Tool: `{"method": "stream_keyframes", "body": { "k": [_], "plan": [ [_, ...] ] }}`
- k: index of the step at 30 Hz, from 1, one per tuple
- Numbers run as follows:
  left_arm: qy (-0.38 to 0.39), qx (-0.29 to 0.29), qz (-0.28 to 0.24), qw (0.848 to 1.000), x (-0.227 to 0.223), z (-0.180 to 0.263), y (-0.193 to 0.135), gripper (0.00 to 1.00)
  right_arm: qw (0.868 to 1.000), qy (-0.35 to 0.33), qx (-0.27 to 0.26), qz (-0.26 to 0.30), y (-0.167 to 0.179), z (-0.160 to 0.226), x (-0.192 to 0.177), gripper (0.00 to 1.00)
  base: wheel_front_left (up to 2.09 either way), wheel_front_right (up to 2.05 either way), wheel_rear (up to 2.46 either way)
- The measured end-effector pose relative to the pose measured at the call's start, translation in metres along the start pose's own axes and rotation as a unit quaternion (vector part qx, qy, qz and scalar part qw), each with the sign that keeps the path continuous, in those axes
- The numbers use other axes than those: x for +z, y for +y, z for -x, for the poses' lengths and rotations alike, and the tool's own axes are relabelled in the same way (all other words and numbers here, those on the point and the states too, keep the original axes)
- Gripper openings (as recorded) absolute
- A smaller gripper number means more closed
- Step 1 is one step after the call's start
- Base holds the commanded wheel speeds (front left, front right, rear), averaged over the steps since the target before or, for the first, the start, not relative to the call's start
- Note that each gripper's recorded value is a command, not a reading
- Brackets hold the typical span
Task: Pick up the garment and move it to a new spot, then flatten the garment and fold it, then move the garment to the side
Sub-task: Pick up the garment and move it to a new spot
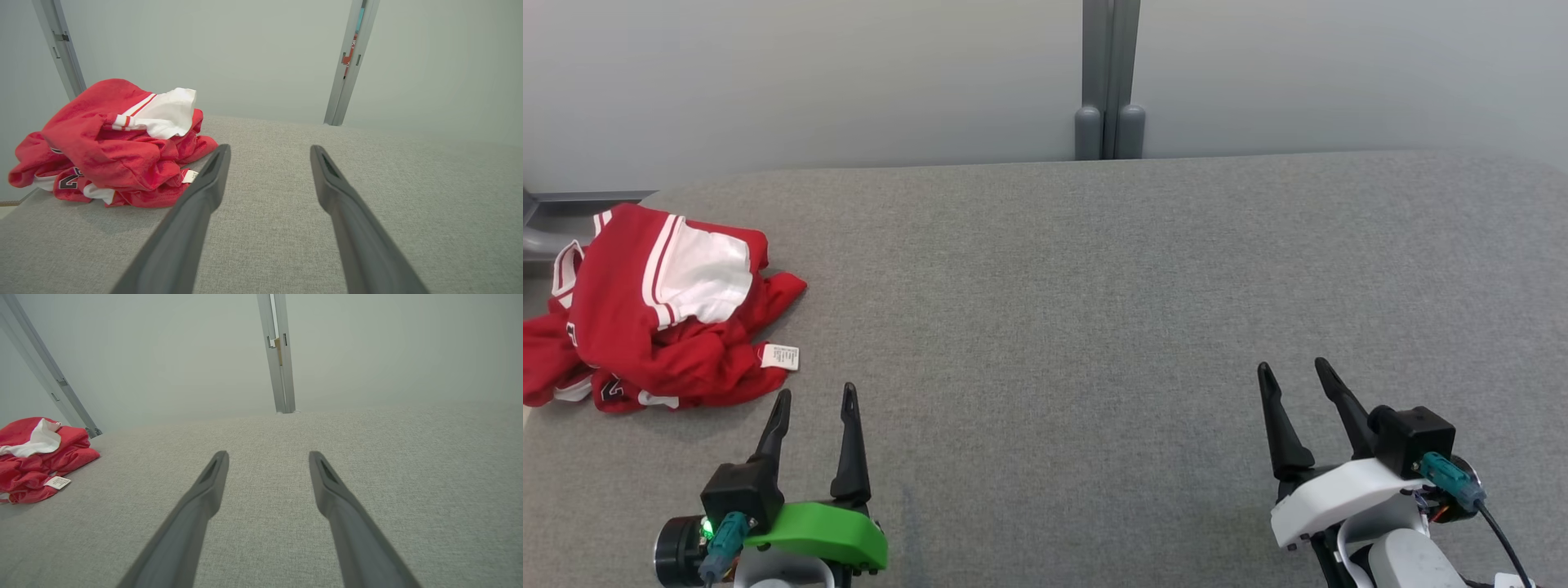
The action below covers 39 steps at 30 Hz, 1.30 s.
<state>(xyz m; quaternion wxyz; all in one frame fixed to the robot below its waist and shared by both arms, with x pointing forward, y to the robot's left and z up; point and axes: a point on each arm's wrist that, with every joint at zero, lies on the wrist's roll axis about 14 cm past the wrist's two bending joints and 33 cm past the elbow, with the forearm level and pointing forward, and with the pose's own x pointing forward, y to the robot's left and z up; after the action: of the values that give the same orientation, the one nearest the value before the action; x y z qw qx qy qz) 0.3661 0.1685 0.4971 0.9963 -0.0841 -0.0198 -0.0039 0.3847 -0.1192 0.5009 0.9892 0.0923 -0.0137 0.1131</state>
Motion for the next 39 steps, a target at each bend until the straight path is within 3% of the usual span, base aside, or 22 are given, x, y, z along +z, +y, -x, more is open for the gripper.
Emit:
{"method": "stream_keyframes", "body": {
  "k": [23, 39],
  "plan": [
    [-0.007, 0.017, 0.000, 1.000, 0.003, 0.004, 0.009, 1.00, 1.000, 0.001, 0.008, 0.008, 0.004, -0.002, -0.002, 1.00, 0.00, 0.00, 0.00],
    [-0.017, 0.136, -0.006, 0.990, 0.011, 0.055, 0.082, 1.00, 0.993, 0.020, 0.119, 0.004, 0.078, -0.031, -0.016, 1.00, 0.00, 0.00, 0.00]
  ]
}}
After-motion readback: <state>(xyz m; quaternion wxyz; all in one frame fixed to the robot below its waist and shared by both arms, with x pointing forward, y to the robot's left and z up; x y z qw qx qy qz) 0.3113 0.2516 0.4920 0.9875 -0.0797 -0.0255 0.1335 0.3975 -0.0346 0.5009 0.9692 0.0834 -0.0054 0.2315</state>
